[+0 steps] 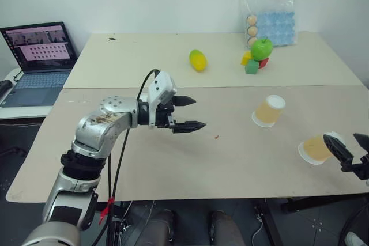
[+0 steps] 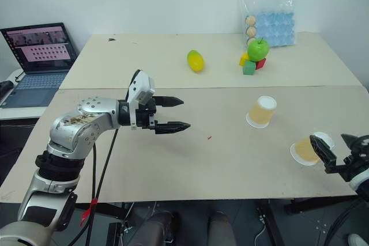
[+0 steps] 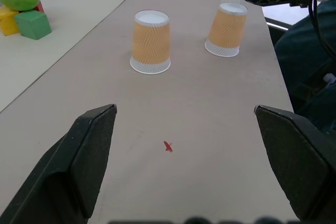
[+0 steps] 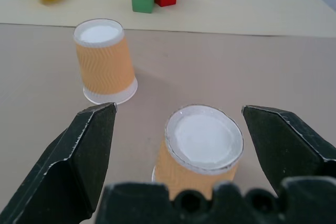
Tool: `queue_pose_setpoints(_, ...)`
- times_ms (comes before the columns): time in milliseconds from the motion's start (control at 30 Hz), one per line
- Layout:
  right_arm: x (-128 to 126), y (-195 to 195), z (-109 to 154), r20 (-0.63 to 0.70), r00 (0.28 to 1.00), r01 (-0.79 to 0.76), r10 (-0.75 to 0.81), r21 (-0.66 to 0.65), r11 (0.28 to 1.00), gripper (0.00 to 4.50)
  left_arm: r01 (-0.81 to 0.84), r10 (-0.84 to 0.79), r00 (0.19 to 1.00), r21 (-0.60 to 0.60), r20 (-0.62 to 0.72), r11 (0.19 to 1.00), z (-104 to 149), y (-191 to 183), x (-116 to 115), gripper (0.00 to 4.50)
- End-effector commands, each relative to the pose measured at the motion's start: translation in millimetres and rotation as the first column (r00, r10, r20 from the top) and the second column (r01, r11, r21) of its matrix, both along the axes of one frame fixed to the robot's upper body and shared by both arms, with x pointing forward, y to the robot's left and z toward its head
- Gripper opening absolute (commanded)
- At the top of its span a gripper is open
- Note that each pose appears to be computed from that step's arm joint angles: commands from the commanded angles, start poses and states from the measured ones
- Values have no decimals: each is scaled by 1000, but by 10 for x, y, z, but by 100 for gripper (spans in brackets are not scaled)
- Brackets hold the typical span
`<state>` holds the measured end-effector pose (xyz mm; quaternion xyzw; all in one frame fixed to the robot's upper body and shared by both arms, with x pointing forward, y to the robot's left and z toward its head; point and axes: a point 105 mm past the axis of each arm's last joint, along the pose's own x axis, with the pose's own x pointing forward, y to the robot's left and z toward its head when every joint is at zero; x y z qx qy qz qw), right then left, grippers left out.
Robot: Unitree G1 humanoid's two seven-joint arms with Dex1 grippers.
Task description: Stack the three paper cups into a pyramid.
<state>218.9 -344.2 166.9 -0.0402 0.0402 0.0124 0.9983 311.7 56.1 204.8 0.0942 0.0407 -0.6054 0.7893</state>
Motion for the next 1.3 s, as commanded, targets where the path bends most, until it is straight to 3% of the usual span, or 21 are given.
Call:
queue_pose_setpoints(33,-35,-64,71,52,998,23,-22,-31,999,450,9,-9,998,-8,60,1000,168,-12,-43,449)
queue_pose_setpoints(433,50,-40,-146,26,1000,10,-10,14,1000,450,-24,23,997,6,78,1000,172,28,-17,449)
queue_pose_setpoints(933,353,-149,-132,11,1000,-18,18,-27,999,450,-96,95,990,7,103,995,166,124,13,449)
queue_pose_setpoints(1133,410,-119,-189,-5,1000,-31,30,-44,999,272,-107,105,988,6,111,994,178,138,27,450)
queue_pose_setpoints(1300,413,-120,-208,-16,1000,-23,22,-65,998,261,-108,107,988,2,114,994,181,135,35,450)
